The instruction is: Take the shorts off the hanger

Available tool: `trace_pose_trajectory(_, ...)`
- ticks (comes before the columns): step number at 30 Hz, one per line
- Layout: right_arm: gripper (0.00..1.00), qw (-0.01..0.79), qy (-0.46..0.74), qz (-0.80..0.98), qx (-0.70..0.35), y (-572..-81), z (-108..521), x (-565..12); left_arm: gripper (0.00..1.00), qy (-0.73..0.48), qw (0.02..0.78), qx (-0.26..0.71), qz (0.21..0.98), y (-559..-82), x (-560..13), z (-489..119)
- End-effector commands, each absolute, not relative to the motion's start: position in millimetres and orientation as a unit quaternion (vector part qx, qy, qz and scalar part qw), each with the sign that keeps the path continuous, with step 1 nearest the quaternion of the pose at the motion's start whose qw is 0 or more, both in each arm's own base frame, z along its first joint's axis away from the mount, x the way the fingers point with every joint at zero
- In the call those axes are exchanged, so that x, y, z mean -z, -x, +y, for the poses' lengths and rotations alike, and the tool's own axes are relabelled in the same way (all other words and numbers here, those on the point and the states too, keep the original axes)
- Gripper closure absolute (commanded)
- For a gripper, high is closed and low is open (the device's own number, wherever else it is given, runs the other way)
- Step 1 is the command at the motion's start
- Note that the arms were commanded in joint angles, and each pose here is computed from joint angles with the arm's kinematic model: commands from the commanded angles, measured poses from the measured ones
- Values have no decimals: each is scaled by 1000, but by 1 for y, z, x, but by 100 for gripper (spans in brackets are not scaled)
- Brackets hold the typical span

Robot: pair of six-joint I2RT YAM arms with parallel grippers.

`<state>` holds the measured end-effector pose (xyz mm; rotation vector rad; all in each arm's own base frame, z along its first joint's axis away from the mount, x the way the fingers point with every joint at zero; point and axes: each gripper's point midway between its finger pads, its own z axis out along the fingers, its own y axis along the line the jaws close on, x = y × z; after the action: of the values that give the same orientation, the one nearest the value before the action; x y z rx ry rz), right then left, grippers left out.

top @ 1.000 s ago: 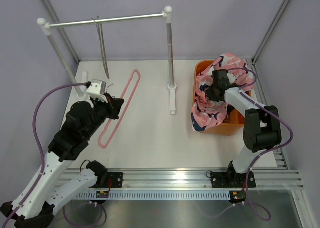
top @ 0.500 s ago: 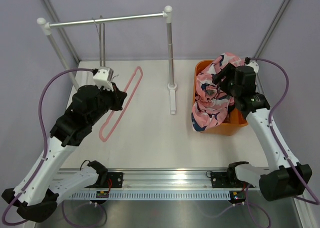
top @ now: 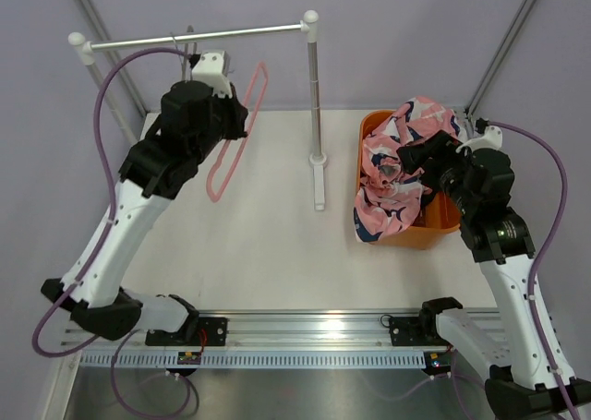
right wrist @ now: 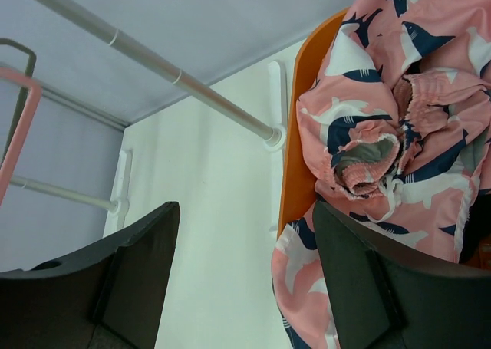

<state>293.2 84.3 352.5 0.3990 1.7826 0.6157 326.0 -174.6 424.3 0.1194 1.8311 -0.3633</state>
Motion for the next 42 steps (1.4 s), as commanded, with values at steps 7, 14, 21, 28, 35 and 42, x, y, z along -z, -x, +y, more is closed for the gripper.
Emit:
trace_pose_trajectory(7,21,571,-119,763,-278,-256,91,-366,100,3,641,133,756,-412,-479,-192)
trace_pose_trajectory(14,21,575,-100,756,-298,-241,96,-376,100,18,653,140,744,-451,-484,-185)
trace_pose_trajectory(21,20,577,-90,759,-288,-234,94,-377,100,4,682,140,718,-478,-493,-179)
trace_pose_trajectory(28,20,574,-86,763,-284,-232,93,-374,100,13,676,138,724,-512,-471,-169)
trace_pose_trajectory(35,20,571,-89,766,-282,-233,93,-372,100,18,664,132,736,-530,-448,-159)
trace_pose_trajectory(42,20,564,-91,767,-292,-233,96,-368,92,7,630,131,765,-529,-410,-162)
